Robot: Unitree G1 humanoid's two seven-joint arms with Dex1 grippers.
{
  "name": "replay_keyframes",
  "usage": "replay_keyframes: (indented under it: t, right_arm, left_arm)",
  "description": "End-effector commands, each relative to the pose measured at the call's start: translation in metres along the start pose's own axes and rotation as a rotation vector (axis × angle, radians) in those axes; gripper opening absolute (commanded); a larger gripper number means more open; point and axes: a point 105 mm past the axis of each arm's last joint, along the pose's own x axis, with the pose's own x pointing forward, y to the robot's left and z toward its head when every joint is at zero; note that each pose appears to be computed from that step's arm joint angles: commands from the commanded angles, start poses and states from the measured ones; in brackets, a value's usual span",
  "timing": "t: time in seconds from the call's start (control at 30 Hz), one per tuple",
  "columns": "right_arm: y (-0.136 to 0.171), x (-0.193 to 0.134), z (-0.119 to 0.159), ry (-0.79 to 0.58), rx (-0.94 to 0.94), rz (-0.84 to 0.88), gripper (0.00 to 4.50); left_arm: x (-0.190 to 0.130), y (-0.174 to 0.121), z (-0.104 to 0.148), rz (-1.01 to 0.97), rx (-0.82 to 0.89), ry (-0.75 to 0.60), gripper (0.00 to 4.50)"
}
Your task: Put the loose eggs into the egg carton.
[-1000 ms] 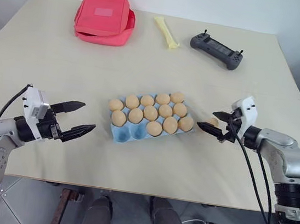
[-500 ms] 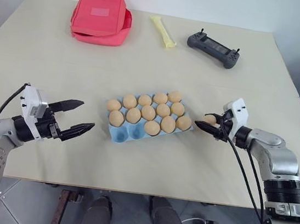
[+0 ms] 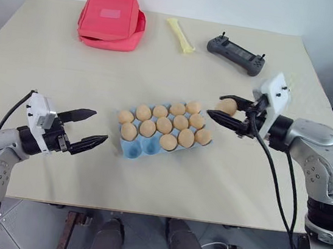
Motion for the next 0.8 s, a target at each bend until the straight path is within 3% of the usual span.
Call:
replay_keyframes:
  t: [0.03, 0.27, 0.7, 0.8]
  right_arm:
    - [0.030, 0.025, 0.008, -0.035, -0.009, 0.119, 2.41]
    - [0.076, 0.070, -0.012, -0.004, -0.006, 0.272, 2.41]
    - [0.091, 0.101, -0.024, 0.025, -0.028, 0.307, 2.41]
    - [0.090, 0.101, -0.023, 0.022, -0.029, 0.303, 3.44]
  left_arm:
    - [0.001, 0.001, 0.008, -0.006, 0.031, -0.023, 4.50]
    - [-0.003, -0.002, 0.007, 0.016, 0.031, -0.026, 4.50]
    - [-0.006, -0.007, 0.005, 0.042, 0.024, -0.029, 4.50]
    - [-0.006, -0.006, 0.005, 0.044, 0.024, -0.029, 4.50]
